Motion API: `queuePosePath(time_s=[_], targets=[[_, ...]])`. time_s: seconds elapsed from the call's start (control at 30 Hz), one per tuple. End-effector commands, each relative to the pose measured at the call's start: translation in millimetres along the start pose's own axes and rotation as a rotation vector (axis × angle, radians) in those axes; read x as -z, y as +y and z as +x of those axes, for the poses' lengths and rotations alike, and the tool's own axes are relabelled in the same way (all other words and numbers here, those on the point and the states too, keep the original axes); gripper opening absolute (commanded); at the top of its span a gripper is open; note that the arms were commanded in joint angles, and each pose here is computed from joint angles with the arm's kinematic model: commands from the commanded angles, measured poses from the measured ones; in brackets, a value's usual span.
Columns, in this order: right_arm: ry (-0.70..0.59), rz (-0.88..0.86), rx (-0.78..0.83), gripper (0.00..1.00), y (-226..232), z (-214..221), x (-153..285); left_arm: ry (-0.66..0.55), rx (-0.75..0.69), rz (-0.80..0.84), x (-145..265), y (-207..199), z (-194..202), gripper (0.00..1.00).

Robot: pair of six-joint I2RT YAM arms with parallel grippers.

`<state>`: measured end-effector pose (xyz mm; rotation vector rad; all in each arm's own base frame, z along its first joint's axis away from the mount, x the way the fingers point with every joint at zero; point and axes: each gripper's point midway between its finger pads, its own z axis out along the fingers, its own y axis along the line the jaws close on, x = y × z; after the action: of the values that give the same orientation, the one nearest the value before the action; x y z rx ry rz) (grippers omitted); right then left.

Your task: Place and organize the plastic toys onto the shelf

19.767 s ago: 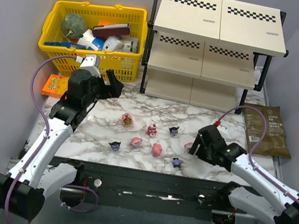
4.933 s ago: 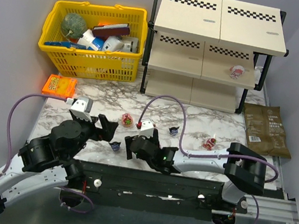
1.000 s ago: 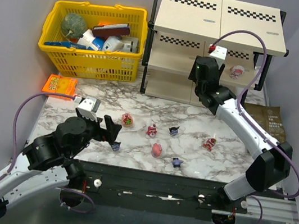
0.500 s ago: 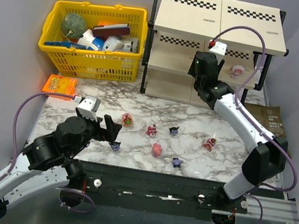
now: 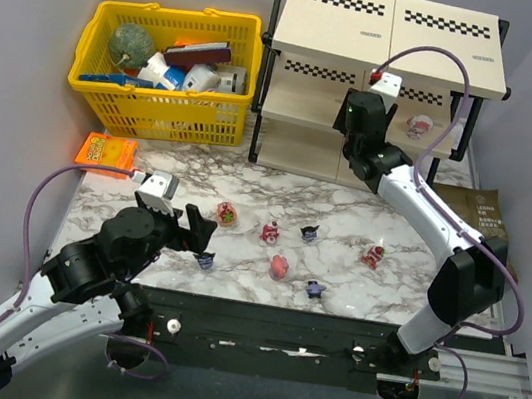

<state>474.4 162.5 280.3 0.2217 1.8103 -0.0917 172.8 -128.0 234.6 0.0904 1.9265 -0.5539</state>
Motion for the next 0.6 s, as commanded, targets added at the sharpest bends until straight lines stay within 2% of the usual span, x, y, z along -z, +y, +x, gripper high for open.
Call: queuePosePath(time_s=[0.0,0.3,0.57], targets=[[0.03,0.031,0.054,0.62,-9.3,30.1,-13.6,0.004,-0.008,0.009,-2.9,-1.4,2.0,0.99],[-0.036,0.043,0.046,0.62,-13.3,32.0,-18.5,0.007,-0.01,0.004,-3.8,-0.9,2.1,0.99],[-0.044,0.051,0.066,0.64,-11.5,39.0,-26.2,0.01,-0.01,-0.001,-4.7,-0.2,2.5,0.99]])
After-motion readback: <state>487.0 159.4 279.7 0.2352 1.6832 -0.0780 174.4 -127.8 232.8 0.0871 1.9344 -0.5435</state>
